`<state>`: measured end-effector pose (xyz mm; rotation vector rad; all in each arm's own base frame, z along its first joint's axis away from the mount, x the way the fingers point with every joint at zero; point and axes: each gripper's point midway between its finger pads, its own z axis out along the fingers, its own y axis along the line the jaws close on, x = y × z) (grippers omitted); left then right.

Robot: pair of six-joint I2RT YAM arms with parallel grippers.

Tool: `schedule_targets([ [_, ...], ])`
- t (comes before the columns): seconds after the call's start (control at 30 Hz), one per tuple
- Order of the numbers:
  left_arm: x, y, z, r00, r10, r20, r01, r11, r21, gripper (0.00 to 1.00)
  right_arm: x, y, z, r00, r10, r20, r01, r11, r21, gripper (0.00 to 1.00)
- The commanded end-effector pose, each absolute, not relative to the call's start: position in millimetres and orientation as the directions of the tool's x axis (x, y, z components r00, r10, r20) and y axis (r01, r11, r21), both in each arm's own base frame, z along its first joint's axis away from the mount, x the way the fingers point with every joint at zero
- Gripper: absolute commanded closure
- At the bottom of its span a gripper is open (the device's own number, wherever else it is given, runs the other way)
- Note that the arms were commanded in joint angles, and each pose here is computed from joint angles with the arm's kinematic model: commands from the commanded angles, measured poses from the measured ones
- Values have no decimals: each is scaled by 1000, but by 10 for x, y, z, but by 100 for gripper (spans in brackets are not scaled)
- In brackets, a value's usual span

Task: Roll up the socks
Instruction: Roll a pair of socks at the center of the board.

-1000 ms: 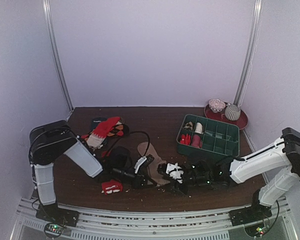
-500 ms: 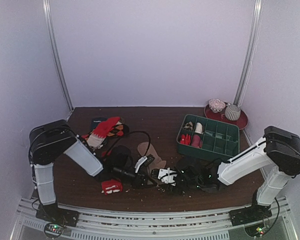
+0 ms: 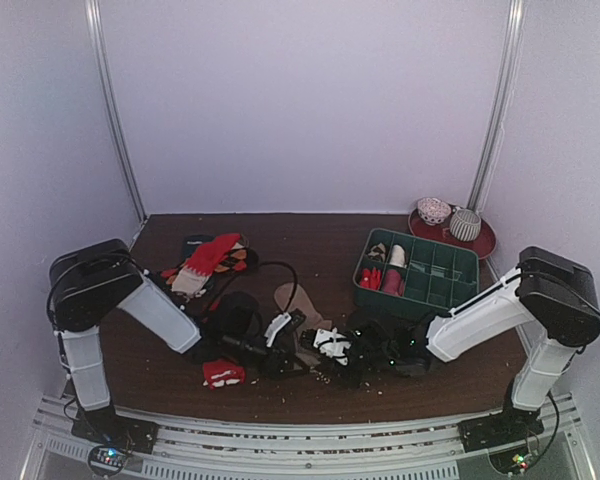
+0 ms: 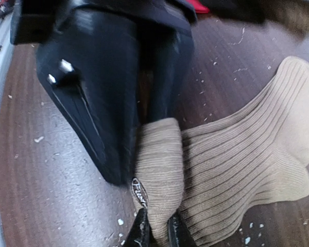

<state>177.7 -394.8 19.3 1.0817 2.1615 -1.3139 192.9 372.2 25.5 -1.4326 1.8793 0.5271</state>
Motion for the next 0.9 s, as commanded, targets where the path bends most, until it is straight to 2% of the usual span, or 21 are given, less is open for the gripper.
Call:
schedule_targets([
  [0.0, 1880, -3439, 83, -566, 512, -647, 818, 449, -360, 67, 1697, 3562, 138, -340, -688, -642, -939, 287, 189, 98],
  [0.07, 2039, -3471, 474, -435, 485, -759, 874, 431, -226, 60, 1667, 3571, 146, -402, -701, -589, -915, 285, 285, 98],
  [0.17, 2206, -3455, 989, -256, 433, -865, 890, 455, -35, 58, 1663, 3549, 88, -510, -716, -476, -848, 327, 417, 98],
  [0.2, 2253, -3418, 1133, -196, 414, -889, 878, 477, 28, 57, 1645, 3545, 65, -531, -724, -439, -828, 333, 452, 98],
  [0.27, 2245, -3368, 1374, -76, 382, -921, 857, 497, 136, 49, 1619, 3525, 5, -565, -741, -362, -789, 358, 499, 98],
  [0.37, 2121, -3359, 1572, 60, 321, -945, 865, 455, 210, 33, 1565, 3531, -58, -615, -750, -244, -708, 389, 589, 97],
  [0.4, 2071, -3373, 1563, 85, 313, -946, 875, 430, 221, 32, 1563, 3546, -64, -622, -751, -221, -689, 391, 610, 97],
  [0.57, 1867, -3560, 1215, 92, 335, -938, 930, 308, 201, 35, 1458, 3595, -49, -631, -766, -125, -576, 354, 737, 96],
  [0.73, 1744, -3784, 923, 88, 356, -930, 961, 217, 174, 41, 1407, 3498, -231, -621, -783, -47, -536, 380, 754, 96],
  [0.87, 1644, -3922, 736, 76, 390, -918, 977, 153, 146, 44, 1481, 3464, -289, -640, -768, -28, -519, 405, 753, 95],
])
